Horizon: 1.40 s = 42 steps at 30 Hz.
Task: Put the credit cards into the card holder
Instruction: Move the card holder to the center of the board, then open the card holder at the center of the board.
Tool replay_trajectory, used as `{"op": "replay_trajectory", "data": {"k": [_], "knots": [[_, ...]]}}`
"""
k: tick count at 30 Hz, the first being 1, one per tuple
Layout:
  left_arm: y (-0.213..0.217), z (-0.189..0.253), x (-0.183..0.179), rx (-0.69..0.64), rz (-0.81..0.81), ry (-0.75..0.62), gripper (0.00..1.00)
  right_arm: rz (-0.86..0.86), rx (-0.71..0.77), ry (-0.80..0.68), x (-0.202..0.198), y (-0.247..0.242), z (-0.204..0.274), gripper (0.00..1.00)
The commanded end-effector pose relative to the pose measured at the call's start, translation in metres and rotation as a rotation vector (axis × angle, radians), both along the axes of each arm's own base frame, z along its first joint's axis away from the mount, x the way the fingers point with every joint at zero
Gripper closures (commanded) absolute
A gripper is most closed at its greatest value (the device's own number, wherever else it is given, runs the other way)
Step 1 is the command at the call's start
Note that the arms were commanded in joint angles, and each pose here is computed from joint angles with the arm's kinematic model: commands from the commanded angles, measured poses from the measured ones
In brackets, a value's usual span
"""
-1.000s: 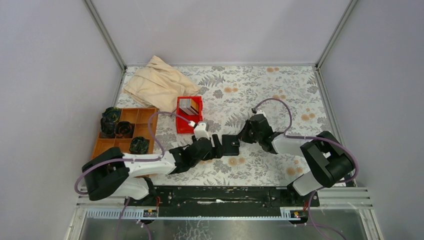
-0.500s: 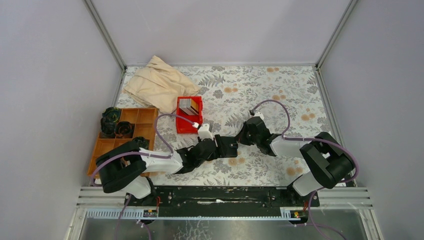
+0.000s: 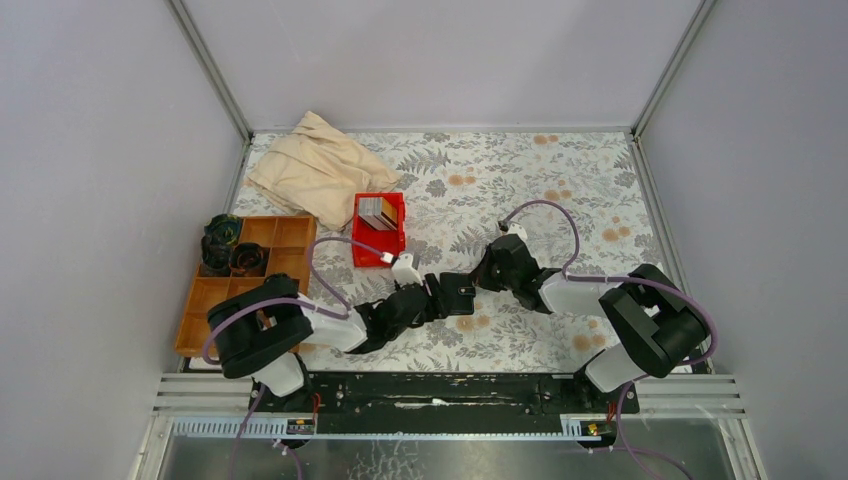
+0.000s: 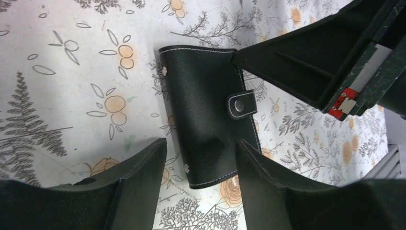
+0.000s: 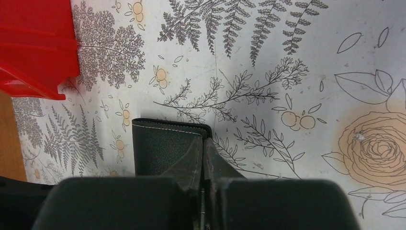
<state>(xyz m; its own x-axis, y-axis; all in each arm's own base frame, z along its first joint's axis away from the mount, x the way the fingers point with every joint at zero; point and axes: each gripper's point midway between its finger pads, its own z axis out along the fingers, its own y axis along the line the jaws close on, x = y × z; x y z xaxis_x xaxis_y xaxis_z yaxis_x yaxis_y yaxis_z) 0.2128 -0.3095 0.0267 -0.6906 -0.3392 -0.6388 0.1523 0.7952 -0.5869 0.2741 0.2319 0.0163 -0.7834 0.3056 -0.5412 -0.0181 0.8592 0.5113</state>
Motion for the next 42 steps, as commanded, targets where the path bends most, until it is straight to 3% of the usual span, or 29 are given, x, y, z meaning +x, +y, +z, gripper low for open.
{"op": "replay_trajectory", "data": {"k": [1,16,27,36,42], "knots": [[-0.005,-0.003,0.001,-0.062,0.012,-0.025,0.38,0.03,-0.043,0.081,-0.023,-0.003,-0.02,1.0],[-0.005,0.0,-0.013,-0.227,-0.042,-0.057,0.57,0.028,-0.03,0.105,-0.029,-0.001,-0.029,1.0],[-0.011,0.035,-0.021,-0.414,-0.106,-0.152,0.52,0.043,-0.025,0.127,-0.037,0.003,-0.038,1.0],[-0.005,0.031,-0.015,-0.4,-0.068,-0.17,0.47,0.059,-0.025,0.138,-0.045,0.01,-0.042,1.0],[0.008,0.027,-0.01,-0.387,0.0,-0.172,0.52,0.063,-0.031,0.142,-0.05,0.009,-0.044,1.0]]}}
